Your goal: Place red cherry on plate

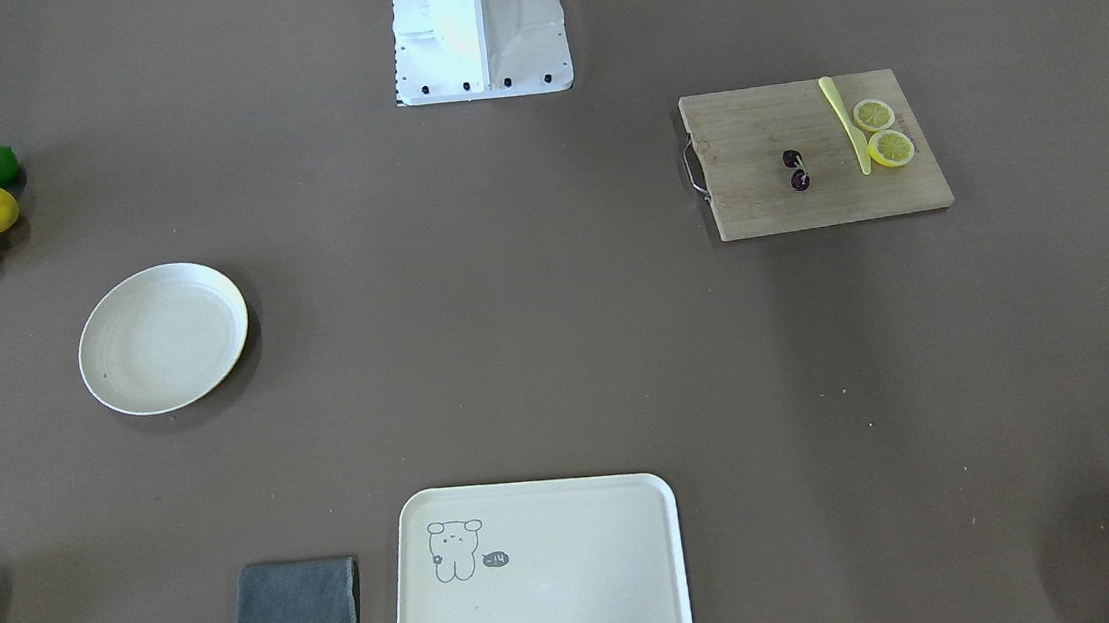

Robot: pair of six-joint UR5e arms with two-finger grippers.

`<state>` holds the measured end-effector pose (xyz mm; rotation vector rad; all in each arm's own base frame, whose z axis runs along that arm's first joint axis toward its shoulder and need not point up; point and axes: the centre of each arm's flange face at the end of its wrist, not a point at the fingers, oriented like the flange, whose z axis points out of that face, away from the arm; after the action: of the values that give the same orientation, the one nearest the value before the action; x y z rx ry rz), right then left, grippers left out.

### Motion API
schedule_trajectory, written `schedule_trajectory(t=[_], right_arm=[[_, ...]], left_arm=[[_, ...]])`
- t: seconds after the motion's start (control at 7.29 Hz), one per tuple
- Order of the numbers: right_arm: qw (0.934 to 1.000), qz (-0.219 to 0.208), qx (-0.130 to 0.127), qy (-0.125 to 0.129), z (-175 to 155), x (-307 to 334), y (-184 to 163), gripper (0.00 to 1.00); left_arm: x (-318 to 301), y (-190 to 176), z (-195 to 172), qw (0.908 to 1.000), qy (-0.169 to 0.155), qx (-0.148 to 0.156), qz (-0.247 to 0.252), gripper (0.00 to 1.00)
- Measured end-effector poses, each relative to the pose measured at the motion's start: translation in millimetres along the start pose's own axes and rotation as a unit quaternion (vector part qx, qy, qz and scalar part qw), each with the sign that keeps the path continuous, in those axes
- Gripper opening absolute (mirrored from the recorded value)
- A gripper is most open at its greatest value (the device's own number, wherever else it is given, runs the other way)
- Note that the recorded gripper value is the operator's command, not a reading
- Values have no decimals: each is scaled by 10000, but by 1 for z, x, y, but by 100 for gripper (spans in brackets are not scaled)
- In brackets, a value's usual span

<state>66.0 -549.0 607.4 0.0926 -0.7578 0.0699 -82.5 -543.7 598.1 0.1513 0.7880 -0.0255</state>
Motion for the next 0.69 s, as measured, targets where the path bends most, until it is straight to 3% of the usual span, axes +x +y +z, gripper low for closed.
schedule_trajectory(t=[0.69], right_arm=[[10000,-13,14,-1,-1,-1,-1,100]], left_arm=[[2,-3,-2,10000,1,18,16,98]])
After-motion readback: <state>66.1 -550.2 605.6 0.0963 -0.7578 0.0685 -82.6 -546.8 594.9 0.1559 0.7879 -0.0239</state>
